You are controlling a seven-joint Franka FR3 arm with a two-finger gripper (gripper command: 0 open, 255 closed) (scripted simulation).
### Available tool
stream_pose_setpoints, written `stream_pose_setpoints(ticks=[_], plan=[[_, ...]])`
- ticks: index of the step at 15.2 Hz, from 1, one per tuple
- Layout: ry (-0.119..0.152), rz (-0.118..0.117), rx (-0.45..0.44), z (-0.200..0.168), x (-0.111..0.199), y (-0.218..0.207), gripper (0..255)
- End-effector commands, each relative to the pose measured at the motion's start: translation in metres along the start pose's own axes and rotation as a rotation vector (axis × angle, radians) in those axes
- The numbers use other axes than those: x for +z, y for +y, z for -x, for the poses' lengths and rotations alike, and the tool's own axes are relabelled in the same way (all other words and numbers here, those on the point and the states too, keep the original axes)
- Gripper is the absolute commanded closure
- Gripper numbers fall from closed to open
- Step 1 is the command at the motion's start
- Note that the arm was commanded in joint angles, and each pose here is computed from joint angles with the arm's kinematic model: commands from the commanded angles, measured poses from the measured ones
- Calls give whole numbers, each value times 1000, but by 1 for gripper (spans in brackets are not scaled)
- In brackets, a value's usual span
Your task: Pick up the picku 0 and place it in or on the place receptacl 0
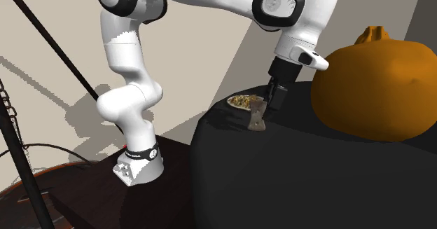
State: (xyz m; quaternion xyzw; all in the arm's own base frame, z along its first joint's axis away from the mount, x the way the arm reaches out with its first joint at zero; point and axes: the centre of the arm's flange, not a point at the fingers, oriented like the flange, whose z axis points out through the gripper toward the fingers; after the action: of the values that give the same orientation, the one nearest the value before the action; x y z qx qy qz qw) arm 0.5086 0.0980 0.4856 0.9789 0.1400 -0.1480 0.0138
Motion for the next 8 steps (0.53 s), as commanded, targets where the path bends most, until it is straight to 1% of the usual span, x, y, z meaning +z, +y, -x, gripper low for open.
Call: stream_pose_setpoints(ticks=[1,6,7,8], plan=[[0,0,0,0,2,0,0],[0,0,0,0,2,0,0],[0,0,0,0,2,0,255],[0,0,0,0,2,0,255]])
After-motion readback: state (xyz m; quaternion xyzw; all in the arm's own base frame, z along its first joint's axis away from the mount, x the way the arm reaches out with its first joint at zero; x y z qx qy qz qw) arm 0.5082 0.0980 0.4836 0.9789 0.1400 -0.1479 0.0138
